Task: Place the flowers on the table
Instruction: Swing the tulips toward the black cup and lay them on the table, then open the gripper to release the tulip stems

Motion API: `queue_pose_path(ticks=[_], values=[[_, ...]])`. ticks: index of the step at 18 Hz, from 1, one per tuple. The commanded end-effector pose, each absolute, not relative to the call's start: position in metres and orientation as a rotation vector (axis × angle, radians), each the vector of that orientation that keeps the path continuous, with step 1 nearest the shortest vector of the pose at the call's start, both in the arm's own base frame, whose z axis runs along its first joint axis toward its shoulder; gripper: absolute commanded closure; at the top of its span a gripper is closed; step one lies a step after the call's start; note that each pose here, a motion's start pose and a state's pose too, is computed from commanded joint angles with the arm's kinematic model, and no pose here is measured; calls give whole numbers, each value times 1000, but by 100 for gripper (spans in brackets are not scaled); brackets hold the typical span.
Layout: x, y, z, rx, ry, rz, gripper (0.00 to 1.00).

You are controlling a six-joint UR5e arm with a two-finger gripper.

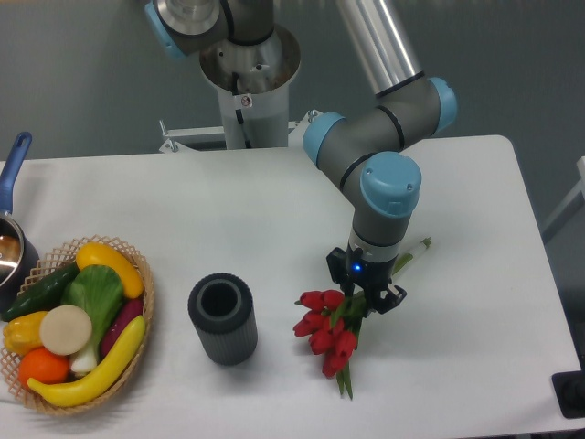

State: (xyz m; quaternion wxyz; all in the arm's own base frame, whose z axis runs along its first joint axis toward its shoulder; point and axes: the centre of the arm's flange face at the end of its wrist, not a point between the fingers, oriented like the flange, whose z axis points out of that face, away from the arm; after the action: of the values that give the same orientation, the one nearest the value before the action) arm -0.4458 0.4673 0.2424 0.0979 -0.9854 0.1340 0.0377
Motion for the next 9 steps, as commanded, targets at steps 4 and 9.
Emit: queue_pose_path(ticks=[4, 9], values=[[-443, 464, 244, -2917, 403, 106, 0], [-449, 457, 282, -2892, 381, 184, 0]])
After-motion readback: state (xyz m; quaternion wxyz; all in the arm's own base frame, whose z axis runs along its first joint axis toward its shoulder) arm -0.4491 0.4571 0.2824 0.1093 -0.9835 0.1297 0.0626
